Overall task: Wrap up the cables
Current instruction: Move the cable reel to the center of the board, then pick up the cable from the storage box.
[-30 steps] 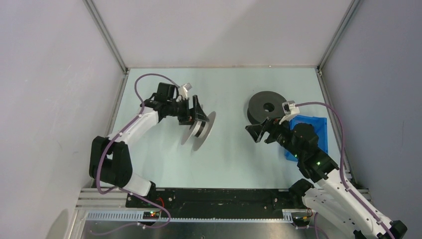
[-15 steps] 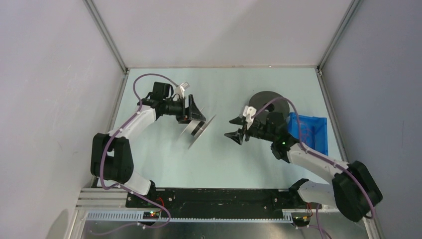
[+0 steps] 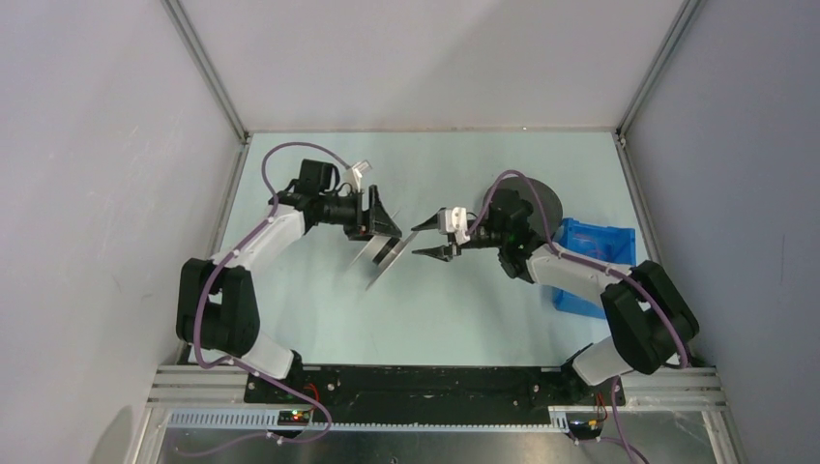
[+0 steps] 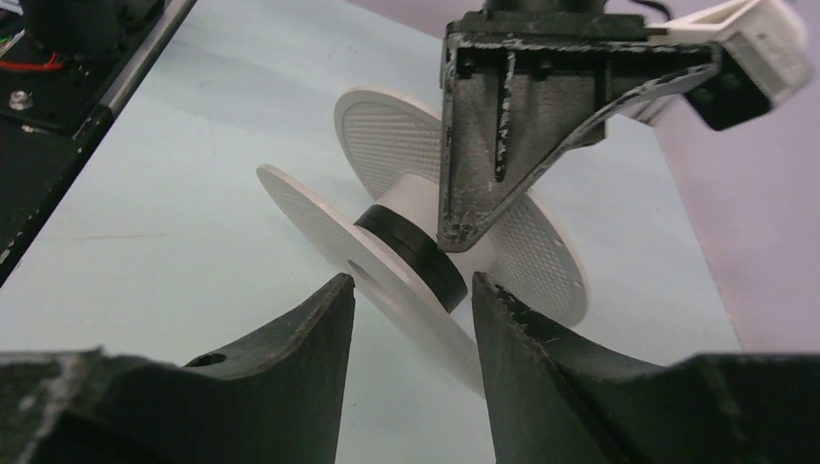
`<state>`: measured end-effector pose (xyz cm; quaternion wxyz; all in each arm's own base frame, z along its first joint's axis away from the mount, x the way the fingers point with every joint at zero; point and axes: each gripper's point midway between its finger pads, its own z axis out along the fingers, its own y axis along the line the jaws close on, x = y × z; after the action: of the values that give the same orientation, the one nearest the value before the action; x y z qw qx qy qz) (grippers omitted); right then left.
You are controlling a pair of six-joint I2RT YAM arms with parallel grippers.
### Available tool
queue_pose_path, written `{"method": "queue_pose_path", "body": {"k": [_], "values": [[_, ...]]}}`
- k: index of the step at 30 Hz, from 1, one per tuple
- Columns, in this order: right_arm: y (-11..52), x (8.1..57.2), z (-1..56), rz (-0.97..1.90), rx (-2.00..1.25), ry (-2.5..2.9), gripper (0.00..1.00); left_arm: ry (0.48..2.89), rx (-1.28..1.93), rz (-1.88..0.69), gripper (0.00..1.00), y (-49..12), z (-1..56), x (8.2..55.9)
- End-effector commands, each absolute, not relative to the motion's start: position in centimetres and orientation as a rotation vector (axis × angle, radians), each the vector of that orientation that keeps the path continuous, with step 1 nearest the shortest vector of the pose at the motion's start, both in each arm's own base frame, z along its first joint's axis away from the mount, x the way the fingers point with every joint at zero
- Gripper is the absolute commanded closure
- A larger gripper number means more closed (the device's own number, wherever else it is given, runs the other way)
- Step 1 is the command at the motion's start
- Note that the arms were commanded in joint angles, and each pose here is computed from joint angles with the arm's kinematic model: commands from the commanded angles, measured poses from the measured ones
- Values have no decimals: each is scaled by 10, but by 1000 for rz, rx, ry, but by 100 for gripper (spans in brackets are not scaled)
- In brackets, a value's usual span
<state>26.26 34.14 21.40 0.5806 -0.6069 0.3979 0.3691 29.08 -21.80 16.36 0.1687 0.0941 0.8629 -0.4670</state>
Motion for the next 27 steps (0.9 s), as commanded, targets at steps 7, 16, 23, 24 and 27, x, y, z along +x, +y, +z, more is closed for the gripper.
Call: {"method": "queue_pose_path", "body": {"k": [7,16,23,24,27], "values": [[359,266,193,789,-1624,858,57,2498,355,-1362,25,-232,156,268],[349,259,189,772,-1673,886,100,2360,447,-1248,17,-232,198,270],[326,248,189,825,-1701,925,100,2189,633,-981,17,-224,221,270],[323,247,188,825,-1704,930,100,2167,664,-896,18,-219,219,274],[312,246,191,834,-1706,938,100,2061,800,-712,20,-209,223,270]]}}
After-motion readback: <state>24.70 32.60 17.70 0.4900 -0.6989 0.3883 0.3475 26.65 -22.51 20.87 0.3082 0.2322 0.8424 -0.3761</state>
